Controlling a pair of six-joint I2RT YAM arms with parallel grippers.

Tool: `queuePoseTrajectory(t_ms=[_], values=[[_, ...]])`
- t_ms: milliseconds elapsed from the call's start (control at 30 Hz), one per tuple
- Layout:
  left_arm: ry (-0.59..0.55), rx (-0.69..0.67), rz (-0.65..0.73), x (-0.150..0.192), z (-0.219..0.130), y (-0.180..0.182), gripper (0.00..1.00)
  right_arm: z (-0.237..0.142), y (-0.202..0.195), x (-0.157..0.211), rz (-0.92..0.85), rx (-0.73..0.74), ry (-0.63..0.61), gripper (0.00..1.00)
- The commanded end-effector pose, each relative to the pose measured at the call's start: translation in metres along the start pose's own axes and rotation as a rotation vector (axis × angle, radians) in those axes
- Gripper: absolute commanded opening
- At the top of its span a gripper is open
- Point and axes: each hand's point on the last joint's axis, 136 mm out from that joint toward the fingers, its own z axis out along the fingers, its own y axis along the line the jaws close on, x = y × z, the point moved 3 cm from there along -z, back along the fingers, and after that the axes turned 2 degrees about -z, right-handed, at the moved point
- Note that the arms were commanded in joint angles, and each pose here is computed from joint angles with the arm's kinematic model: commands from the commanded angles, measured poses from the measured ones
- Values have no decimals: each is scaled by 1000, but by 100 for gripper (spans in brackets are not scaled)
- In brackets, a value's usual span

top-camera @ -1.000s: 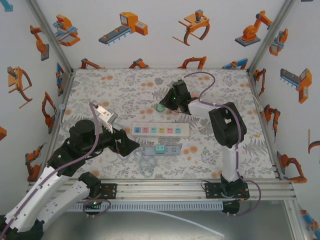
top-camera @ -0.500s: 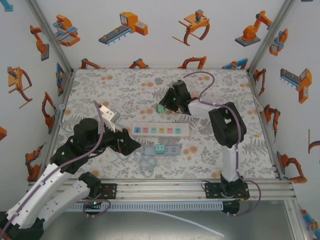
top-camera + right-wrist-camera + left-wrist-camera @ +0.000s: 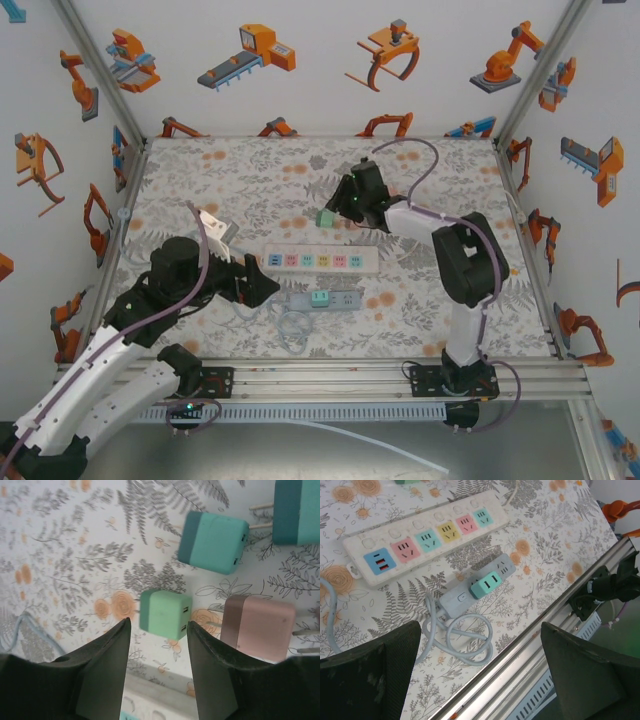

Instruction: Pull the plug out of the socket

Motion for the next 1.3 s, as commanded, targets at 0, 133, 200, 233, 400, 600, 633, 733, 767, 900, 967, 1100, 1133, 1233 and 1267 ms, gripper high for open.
queuePoseTrajectory(t_ms=[0,133,200,233,400,600,633,733,767,900,967,1100,1133,1233,1267], values=[[5,-85,-58,5,3,14,97,-42,22,-29,-106,-49,-113,48],[9,-193,-136,12,7,33,97,-88,45,-38,-298,-114,-180,48],[21,-214,-169,17,13,39,97,-110,55,-36,-411,-145,-205,47],[25,-222,-186,20,16,41,97,-121,61,-33,-472,-160,-215,48],[75,-280,-266,36,31,55,97,-161,87,7,-845,-197,-245,49],[185,-359,-302,57,47,70,97,-169,89,56,-827,-7,-101,50],[196,-367,-303,59,50,72,97,-168,86,62,-720,35,-53,50],[204,-370,-310,65,57,76,97,-157,78,92,-479,78,85,50],[203,-363,-314,67,59,76,97,-153,77,103,-437,93,121,50],[214,-368,-331,80,63,82,97,-147,76,135,-386,139,192,53],[222,-379,-333,85,64,85,97,-146,76,148,-388,156,223,55],[233,-398,-328,91,65,90,97,-146,66,164,-392,207,255,61],[235,-400,-330,93,66,91,97,-146,64,167,-398,218,260,62],[236,-399,-332,96,68,92,97,-143,58,176,-418,240,288,63],[239,-401,-332,97,69,93,97,-142,57,179,-425,241,299,64]])
